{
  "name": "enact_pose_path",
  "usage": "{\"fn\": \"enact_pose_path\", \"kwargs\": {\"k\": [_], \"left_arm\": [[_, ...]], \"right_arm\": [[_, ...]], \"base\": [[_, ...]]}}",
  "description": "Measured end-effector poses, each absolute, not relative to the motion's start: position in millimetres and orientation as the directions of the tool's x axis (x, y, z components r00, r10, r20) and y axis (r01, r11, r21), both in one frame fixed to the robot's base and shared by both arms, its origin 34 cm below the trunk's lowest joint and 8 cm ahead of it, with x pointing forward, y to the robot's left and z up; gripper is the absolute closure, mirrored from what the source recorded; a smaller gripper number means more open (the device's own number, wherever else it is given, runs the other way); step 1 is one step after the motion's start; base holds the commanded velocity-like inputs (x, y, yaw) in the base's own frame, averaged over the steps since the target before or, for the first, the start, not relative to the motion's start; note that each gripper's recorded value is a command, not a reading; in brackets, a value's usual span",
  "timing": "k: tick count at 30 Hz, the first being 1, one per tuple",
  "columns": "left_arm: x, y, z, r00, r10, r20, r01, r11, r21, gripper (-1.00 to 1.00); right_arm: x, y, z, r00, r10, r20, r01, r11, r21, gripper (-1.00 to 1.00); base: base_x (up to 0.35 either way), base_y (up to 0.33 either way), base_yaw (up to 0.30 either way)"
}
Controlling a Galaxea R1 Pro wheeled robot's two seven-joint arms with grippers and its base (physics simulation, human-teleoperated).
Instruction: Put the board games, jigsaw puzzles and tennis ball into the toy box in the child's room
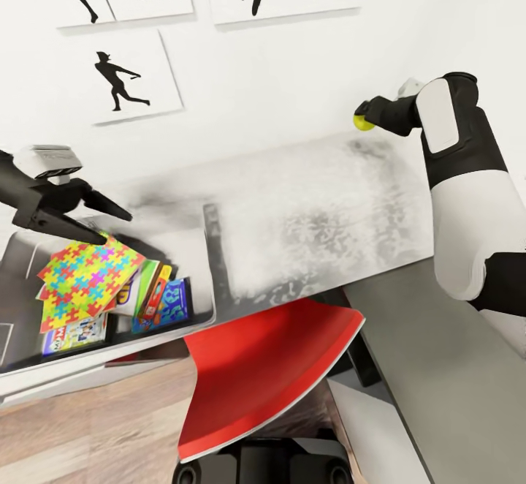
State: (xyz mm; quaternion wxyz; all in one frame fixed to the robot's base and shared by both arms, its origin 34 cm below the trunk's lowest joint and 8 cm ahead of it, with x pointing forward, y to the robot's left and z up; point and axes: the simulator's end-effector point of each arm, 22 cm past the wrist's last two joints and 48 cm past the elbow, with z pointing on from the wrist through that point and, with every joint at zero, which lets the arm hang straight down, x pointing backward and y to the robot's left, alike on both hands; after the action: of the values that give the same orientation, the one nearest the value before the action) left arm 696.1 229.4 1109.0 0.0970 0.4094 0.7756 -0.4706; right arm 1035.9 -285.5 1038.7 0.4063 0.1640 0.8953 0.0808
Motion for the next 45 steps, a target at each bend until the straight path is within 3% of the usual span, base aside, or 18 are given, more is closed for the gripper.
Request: {"fn": "enact_pose_path", "kwargs": {"k": [14, 27, 38, 45], "left_arm": [[660.6, 350.7, 1129.1, -0.808, 0.423, -0.410, 0.583, 0.473, -0.661, -1.00], [659.4, 439.0, 1132.0, -0.874, 0.312, -0.372, 0.473, 0.718, -0.511, -1.00], [676.2, 572.5, 1125.6, -0.932, -0.014, -0.362, 0.145, 0.902, -0.407, -1.00], [663.5, 667.9, 1112.8, -0.916, -0.181, -0.359, -0.100, 0.968, -0.232, -1.00]], "right_arm": [[1025.3, -282.7, 1047.5, -0.656, 0.335, -0.677, 0.212, 0.942, 0.261, 1.00], [1001.7, -277.8, 1025.3, -0.717, 0.311, -0.624, 0.202, 0.949, 0.240, 1.00], [981.8, -269.0, 1001.5, -0.745, 0.309, -0.591, 0.197, 0.949, 0.247, 1.00], [977.6, -247.3, 1007.3, -0.737, 0.304, -0.603, 0.171, 0.948, 0.269, 1.00]], "base": [[0.000, 0.000, 0.000], [0.000, 0.000, 0.000], [0.000, 0.000, 0.000], [0.000, 0.000, 0.000]]}}
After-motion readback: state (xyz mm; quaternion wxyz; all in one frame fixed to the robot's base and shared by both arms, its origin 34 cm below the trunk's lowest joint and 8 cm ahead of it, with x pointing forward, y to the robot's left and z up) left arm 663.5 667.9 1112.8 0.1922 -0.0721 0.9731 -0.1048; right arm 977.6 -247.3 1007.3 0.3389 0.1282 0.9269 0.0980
